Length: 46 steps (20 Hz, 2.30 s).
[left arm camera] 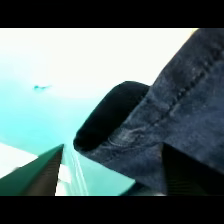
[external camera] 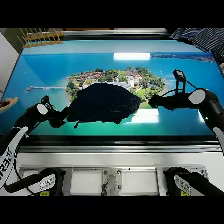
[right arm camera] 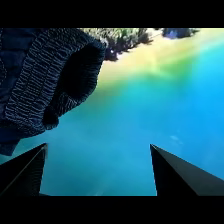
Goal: Fold the clothes and pants, and hang the long-sleeved shirts on hangers.
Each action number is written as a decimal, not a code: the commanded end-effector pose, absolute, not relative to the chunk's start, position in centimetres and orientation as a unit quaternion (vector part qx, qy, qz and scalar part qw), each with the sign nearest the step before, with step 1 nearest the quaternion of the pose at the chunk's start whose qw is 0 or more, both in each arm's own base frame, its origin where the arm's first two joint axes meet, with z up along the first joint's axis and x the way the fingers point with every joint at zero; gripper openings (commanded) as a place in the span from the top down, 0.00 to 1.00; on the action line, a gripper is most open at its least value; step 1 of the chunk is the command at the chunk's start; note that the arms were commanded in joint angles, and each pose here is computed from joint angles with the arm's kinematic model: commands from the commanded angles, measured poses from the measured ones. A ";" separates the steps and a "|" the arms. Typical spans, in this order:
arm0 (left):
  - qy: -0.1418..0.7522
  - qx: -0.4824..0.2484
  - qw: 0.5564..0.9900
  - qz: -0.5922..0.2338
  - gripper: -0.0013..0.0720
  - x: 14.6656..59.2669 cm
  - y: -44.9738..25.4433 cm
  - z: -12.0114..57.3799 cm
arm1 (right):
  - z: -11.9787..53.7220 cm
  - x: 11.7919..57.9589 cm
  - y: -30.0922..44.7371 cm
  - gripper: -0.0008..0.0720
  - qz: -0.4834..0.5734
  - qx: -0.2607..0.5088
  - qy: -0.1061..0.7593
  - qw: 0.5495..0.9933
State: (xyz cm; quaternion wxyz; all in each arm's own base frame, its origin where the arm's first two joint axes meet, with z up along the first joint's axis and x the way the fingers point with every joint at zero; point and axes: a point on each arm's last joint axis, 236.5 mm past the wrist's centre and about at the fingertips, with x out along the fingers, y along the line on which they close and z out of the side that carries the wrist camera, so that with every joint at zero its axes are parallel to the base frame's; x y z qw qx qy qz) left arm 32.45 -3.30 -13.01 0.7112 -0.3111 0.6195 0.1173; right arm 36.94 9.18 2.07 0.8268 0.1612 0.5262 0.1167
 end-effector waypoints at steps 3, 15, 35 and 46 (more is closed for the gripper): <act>0.584 -0.313 0.740 0.112 0.95 34.0 -2.8 -11.6 | -1.9 35.7 13.7 0.00 0.155 0.214 0.586 0.766; 0.518 -0.302 0.796 0.079 0.96 35.5 -2.7 -5.5 | -6.2 38.3 22.0 0.75 0.211 0.231 0.555 0.770; -0.124 -0.229 0.945 -0.196 0.96 19.3 -7.2 53.0 | 38.9 25.2 15.5 0.93 0.299 0.135 0.191 0.925; 0.087 -0.256 0.948 -0.165 0.96 43.0 -11.8 39.9 | 21.9 30.9 13.7 0.93 0.139 0.228 0.481 0.835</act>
